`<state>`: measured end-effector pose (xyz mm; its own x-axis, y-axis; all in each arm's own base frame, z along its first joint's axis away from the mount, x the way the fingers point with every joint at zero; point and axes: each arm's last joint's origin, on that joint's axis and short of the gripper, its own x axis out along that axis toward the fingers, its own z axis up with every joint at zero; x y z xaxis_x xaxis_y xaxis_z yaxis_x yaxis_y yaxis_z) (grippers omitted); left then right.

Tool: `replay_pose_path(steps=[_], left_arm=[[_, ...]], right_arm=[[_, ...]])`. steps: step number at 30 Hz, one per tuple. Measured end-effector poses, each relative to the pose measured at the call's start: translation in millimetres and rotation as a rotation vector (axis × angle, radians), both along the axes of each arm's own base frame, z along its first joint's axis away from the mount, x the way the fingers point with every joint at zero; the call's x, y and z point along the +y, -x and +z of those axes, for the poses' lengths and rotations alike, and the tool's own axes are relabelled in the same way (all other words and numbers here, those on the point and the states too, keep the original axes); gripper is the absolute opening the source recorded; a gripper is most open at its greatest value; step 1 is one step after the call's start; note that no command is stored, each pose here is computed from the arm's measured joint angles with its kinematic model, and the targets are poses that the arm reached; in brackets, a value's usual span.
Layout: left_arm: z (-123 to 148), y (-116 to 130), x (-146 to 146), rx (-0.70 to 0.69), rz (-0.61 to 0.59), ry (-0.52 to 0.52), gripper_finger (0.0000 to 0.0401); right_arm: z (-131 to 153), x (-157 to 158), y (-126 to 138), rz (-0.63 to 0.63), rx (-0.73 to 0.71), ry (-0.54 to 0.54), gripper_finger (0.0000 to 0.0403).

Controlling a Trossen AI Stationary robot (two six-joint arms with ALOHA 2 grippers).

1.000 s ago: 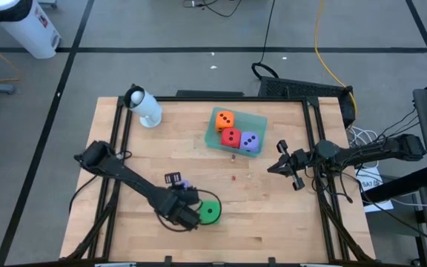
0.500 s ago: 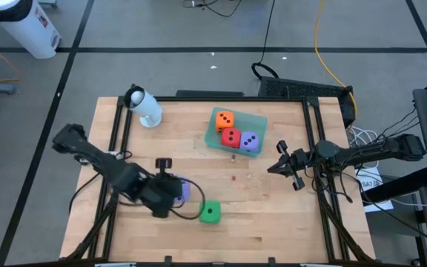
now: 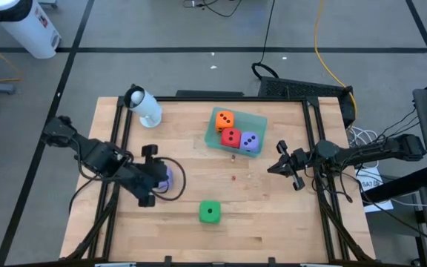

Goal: Pick & Place Dice
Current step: Put the large purple die into the blue bin

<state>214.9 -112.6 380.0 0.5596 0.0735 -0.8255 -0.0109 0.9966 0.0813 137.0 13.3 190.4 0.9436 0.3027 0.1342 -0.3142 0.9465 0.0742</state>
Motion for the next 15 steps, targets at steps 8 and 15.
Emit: replay_pose_path(steps=[8, 15], left_arm=[[-56.3, -14.5, -5.5, 0.257, 0.146, -0.016, 0.0099], [-120.9, -27.1, -31.3, 0.396, 0.173, -0.059, 0.0229]], right_arm=[[0.0, 0.0, 0.0, 0.000, 0.000, 0.000, 0.0009], [-0.3, 0.0, 0.0, -0.001, 0.003, 0.000, 0.0009]])
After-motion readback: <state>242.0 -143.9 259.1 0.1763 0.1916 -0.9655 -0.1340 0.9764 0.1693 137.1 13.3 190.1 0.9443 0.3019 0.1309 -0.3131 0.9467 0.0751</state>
